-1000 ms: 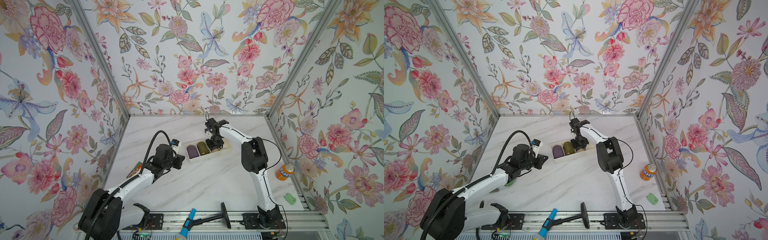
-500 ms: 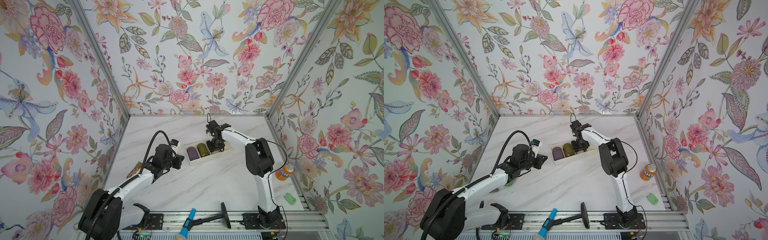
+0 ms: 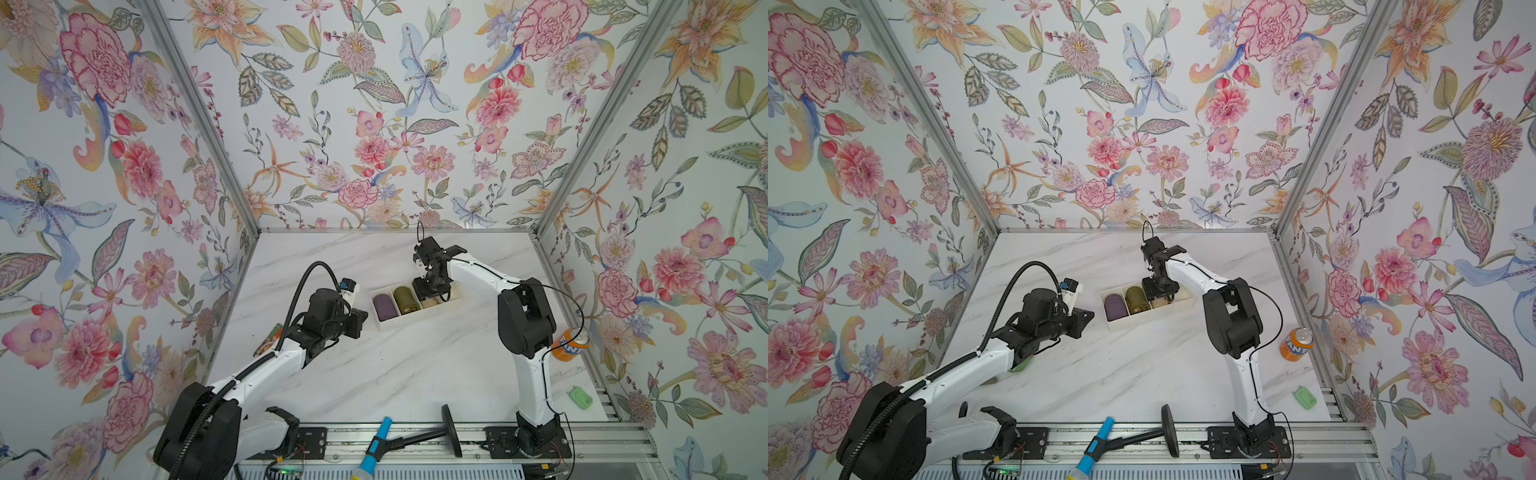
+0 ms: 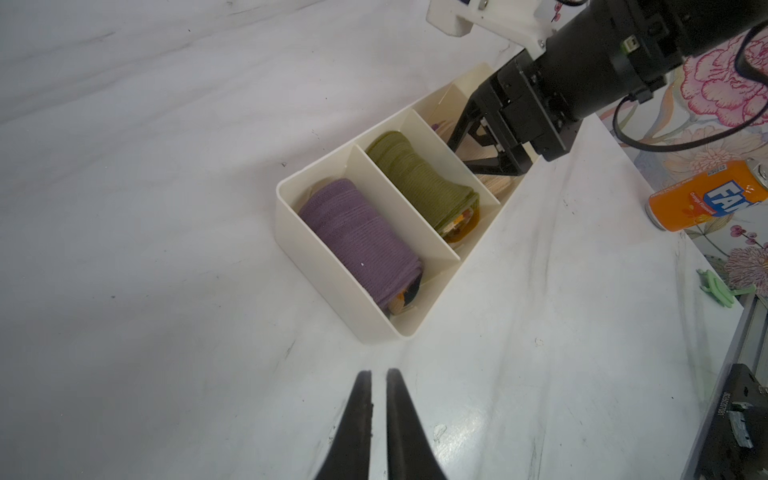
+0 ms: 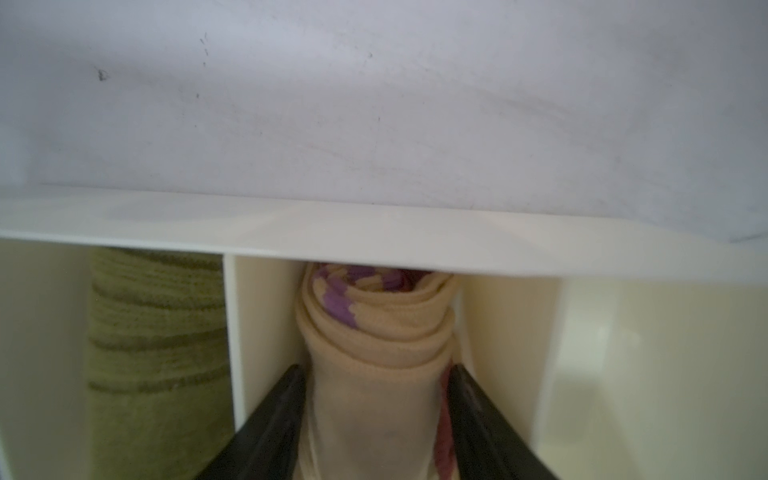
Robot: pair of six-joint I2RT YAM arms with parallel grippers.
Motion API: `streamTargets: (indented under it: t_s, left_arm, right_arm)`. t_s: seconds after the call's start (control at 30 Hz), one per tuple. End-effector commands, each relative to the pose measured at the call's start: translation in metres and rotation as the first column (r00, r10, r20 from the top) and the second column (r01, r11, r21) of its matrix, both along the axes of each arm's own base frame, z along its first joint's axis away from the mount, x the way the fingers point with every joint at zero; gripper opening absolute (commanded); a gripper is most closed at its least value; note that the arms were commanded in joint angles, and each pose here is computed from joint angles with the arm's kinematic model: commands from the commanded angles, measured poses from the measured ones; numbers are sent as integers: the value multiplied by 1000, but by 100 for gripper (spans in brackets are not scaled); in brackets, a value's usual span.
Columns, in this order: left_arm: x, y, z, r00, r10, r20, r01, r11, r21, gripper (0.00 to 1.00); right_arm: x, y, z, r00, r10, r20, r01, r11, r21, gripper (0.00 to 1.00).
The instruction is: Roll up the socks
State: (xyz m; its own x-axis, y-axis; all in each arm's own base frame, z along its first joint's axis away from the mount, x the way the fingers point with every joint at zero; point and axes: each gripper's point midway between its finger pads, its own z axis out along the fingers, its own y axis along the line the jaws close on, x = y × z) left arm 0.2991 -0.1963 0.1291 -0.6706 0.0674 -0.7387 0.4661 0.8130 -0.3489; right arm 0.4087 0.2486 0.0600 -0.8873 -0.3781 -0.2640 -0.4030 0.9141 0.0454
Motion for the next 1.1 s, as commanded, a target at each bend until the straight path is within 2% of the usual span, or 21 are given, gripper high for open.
streamTargets:
  t_s: [0.0, 0.27, 0.37, 0.6, 0.73, 0.8, 0.83, 0.87, 0.9, 0.97, 1.07]
  left_arm:
    - [-2, 9, -4, 1000, 24, -4, -24, 999, 28, 13]
    - [-1, 11, -3, 999, 30, 10, -31, 999, 30, 13]
    - [-1, 12, 5, 998, 34, 58, -35, 999, 11, 13]
    - [-4, 25, 31, 978, 82, 192, -81, 997, -11, 24]
    - [-6, 33, 40, 965, 106, 240, -108, 994, -7, 33]
    - [-5, 38, 44, 955, 125, 268, -129, 992, -4, 43]
    - [-4, 40, 46, 951, 132, 279, -137, 991, -1, 55]
    - [-3, 42, 47, 947, 143, 287, -150, 989, 4, 96]
    - [-3, 44, 49, 943, 151, 295, -160, 987, 8, 99]
    - [0, 49, 52, 935, 173, 309, -188, 982, 18, 99]
    - [4, 59, 54, 923, 211, 322, -236, 971, 39, 99]
  right_arm:
    - [1, 3, 24, 999, 1, 51, -3, 1000, 21, 58]
    - [7, 2, 77, 982, -7, 191, -12, 995, 99, 60]
    - [4, -1, 96, 969, -12, 247, -22, 991, 136, 60]
    - [-14, -18, 135, 915, -55, 400, -56, 964, 260, 63]
    - [-27, -39, 145, 887, -99, 450, -47, 952, 303, 68]
    - [-33, -56, 147, 870, -131, 475, -25, 951, 307, 72]
    - [-35, -63, 147, 865, -142, 481, -12, 953, 304, 73]
    - [-37, -74, 148, 855, -163, 492, 8, 953, 302, 74]
    - [-39, -85, 150, 843, -186, 505, 31, 954, 299, 76]
    - [-41, -109, 149, 824, -230, 518, 83, 953, 291, 77]
    - [-42, -156, 147, 770, -321, 551, 194, 941, 276, 79]
